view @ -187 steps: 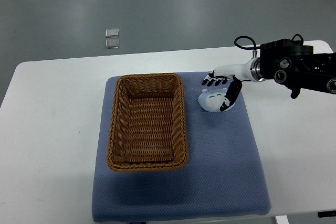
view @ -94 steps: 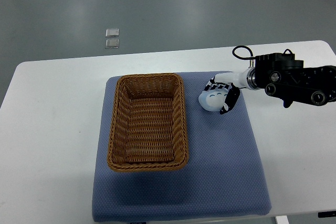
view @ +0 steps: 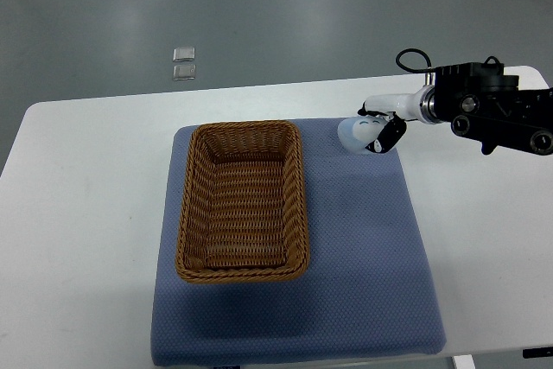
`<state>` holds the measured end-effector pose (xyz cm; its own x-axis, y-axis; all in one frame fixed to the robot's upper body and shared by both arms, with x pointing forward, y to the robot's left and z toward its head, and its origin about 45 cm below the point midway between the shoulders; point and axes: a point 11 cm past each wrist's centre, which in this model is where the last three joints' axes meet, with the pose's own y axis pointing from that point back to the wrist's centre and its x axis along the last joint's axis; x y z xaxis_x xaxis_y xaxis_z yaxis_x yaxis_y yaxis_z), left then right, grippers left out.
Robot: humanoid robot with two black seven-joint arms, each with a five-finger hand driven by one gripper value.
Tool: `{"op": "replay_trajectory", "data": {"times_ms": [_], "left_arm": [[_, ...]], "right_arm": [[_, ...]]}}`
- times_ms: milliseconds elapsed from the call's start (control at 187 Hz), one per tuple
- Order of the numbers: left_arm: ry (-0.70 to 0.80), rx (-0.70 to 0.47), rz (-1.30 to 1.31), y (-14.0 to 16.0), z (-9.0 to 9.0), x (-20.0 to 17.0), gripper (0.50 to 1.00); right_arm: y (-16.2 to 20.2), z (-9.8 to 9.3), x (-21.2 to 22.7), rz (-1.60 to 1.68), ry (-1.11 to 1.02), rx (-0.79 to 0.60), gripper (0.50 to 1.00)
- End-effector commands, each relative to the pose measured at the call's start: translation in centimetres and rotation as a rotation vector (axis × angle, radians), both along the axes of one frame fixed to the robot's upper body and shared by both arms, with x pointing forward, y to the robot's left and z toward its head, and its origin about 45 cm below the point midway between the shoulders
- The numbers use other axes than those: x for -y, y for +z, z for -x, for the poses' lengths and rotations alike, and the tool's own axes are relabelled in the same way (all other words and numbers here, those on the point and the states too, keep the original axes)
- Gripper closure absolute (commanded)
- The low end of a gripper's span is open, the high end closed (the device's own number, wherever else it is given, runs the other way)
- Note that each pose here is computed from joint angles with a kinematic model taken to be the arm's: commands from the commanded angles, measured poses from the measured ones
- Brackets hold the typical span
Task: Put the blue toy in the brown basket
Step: 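Carry the held toy over the wicker basket and lower it inside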
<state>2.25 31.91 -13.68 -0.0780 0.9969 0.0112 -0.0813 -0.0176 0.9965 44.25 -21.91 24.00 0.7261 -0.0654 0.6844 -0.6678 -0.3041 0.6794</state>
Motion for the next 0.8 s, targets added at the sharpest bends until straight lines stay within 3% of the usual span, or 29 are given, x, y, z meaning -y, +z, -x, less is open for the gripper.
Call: {"op": "replay_trajectory", "data": {"times_ms": [0,134,310,582,796], "left_arm": [[0.000,0.000,0.000,0.0,0.0,0.0,0.500],[0.000,0.000,0.000,0.0,0.0,0.0,0.500],[0.000,0.000,0.002,0.0,0.0,0.1,0.500],[0.001,0.002,0.006,0.0,-0.1,0.2,0.500],[0.001,0.004,0.014,0.0,-0.2,0.4,0.500]], "right_arm": [[3.2,-0.5,-1.2,-0.025,0.031,0.030,1.000],[5.6,-0.3,-3.7,-0.065,0.083,0.023,1.000],[6.1,1.0,-8.8,-0.108,0.189,-0.018,1.000],[4.0,4.4,-17.5,-0.162,0.388,-0.073,1.000],[1.8,5.9,-20.7,-0.170,0.444,-0.102,1.000]]}}
